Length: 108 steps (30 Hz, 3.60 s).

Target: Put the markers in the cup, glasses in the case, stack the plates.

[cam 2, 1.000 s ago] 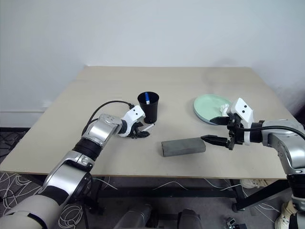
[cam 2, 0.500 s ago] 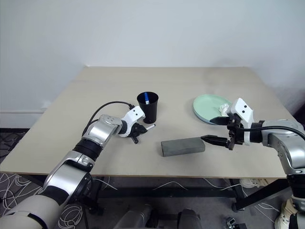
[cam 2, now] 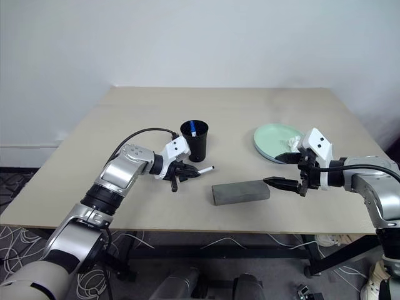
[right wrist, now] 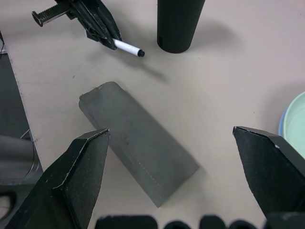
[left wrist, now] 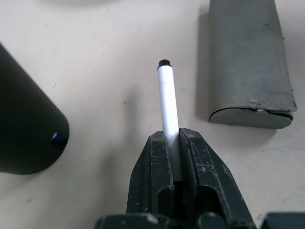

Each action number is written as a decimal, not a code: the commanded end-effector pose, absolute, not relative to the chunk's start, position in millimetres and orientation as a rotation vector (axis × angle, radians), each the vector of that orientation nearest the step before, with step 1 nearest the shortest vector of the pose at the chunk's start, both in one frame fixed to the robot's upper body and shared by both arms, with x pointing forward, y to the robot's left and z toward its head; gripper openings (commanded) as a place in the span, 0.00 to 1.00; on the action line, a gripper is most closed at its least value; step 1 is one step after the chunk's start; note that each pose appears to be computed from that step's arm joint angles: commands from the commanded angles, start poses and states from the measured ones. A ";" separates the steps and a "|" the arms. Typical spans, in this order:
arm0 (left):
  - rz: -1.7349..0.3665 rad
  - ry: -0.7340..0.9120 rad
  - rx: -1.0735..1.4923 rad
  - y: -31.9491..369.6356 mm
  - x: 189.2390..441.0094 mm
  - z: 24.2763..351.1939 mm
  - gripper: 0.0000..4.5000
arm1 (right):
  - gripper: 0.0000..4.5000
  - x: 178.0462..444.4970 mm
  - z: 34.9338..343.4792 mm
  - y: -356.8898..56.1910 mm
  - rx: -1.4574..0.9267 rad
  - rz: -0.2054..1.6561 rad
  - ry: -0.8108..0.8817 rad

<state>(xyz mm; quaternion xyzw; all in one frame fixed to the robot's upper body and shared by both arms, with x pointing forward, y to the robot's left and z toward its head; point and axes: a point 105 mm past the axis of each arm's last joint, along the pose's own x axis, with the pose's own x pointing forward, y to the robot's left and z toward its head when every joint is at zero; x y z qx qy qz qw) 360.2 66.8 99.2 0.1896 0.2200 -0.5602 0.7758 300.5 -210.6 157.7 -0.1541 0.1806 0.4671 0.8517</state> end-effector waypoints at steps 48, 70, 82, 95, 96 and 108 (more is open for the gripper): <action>-0.786 -0.095 -0.015 58.5 457.2 222.9 0.01 | 1.00 300.4 172.7 -208.8 -0.350 0.983 0.324; -0.750 -0.084 -0.025 45.2 452.9 185.7 0.01 | 1.00 299.0 172.0 -208.0 -0.343 0.983 0.326; -0.745 -0.080 -0.010 40.2 450.9 176.2 0.01 | 1.00 298.7 171.2 -208.9 -0.341 0.979 0.327; -0.717 -0.066 -0.016 45.6 454.0 175.9 0.01 | 1.00 299.7 171.6 -208.6 -0.343 0.979 0.327; -0.717 -0.066 -0.016 45.6 454.0 175.9 0.01 | 1.00 299.7 171.6 -208.6 -0.343 0.979 0.327; -0.691 -0.048 -0.031 49.5 456.8 175.7 0.73 | 1.00 300.1 171.7 -207.9 -0.343 0.979 0.328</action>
